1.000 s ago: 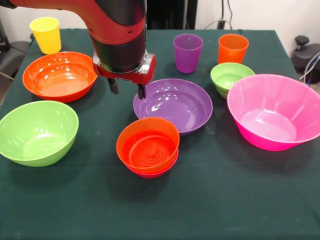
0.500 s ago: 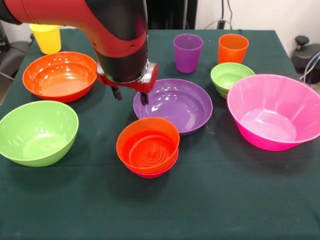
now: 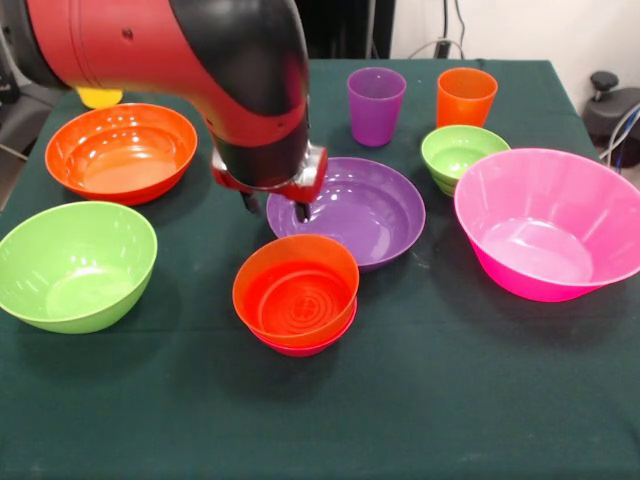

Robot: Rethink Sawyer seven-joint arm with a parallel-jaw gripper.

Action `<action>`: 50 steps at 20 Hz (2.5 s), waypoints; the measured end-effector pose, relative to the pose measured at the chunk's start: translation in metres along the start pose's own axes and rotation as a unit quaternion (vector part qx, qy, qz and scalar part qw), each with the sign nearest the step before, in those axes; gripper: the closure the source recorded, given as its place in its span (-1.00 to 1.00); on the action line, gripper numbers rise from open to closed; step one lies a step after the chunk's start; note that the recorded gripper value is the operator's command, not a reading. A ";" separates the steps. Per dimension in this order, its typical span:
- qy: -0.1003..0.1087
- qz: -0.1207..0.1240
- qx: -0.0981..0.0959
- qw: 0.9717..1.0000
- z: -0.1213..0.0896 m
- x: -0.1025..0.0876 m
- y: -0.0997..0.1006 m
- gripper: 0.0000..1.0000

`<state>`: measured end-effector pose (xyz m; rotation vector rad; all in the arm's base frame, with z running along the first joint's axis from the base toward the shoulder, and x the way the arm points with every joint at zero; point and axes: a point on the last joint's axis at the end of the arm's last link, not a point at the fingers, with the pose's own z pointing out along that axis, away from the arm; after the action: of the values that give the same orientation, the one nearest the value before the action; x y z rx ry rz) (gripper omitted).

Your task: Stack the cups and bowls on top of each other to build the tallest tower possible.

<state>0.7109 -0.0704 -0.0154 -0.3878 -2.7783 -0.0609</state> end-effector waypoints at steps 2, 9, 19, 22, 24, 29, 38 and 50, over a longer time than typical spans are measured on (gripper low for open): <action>0.002 -0.002 -0.002 1.000 0.012 -0.005 0.008 -1.00; 0.001 -0.006 -0.003 1.000 0.026 -0.012 0.021 -1.00; -0.002 -0.016 0.000 1.000 0.025 -0.011 0.036 -1.00; -0.004 -0.016 0.001 1.000 0.022 -0.011 0.037 1.00; -0.005 -0.016 0.001 1.000 0.021 -0.011 0.037 1.00; -0.013 -0.015 0.002 1.000 0.010 -0.013 0.036 1.00; -0.020 -0.015 0.003 1.000 0.000 -0.015 0.035 1.00; -0.013 -0.017 0.003 1.000 0.000 -0.008 0.035 1.00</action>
<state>0.7272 -0.0390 -0.0183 -0.3422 -2.8095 -0.0559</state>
